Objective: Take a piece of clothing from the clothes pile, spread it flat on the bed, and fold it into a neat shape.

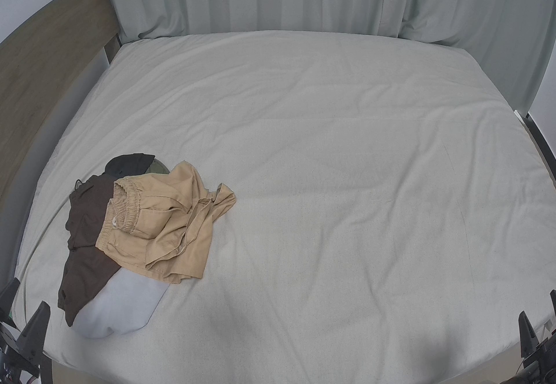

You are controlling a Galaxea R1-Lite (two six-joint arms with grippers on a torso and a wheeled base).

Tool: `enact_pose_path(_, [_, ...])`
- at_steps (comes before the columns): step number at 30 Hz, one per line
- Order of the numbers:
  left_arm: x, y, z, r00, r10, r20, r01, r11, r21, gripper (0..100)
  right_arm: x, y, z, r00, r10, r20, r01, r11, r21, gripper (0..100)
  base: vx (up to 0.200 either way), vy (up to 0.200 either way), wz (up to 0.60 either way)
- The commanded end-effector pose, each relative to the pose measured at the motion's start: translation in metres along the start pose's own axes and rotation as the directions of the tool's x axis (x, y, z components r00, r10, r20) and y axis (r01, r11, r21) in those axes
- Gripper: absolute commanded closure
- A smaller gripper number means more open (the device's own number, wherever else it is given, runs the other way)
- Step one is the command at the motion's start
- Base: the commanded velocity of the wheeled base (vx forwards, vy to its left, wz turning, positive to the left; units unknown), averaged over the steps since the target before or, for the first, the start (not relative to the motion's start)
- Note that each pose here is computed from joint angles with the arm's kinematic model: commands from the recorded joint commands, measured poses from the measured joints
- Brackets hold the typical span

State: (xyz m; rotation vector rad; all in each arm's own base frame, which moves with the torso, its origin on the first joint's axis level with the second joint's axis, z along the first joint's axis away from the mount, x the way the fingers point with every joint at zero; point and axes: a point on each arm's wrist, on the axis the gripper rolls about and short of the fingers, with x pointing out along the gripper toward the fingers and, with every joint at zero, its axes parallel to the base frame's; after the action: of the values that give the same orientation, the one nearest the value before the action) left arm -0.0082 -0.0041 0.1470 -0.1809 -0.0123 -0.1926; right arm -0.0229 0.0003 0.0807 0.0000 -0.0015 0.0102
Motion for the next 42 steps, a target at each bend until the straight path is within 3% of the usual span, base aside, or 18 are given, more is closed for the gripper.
enact_pose_path(1, [0.007,0.001,0.003,0.999,0.004,-0.04,-0.005,1.0,-0.013,0,0.0,0.0,-0.005,1.0,0.001,-0.001,-0.001,1.0,0.0,0,0.0,0.0,0.0])
enact_pose_path(8, [0.022,0.002,0.012,0.995,0.01,-0.1,-0.016,0.998,-0.063,0,0.0,0.0,-0.005,1.0,0.001,-0.001,-0.001,1.0,0.0,0,0.0,0.0,0.0])
enact_pose_path(23, [0.054,0.005,0.027,0.993,0.013,-0.121,-0.023,0.997,-0.079,0,0.0,0.0,-0.005,1.0,0.001,-0.001,-0.001,1.0,0.0,0,0.0,0.0,0.0])
enact_pose_path(29, [0.072,0.006,0.032,0.983,-0.035,-0.179,0.011,0.991,-0.134,0,0.0,0.0,-0.005,1.0,0.001,-0.001,-0.001,1.0,0.0,0,0.0,0.0,0.0])
enact_pose_path(42, [0.112,0.013,0.037,0.979,-0.05,-0.2,0.019,0.988,-0.156,0,0.0,0.0,-0.005,1.0,0.001,-0.001,-0.001,1.0,0.0,0,0.0,0.0,0.0])
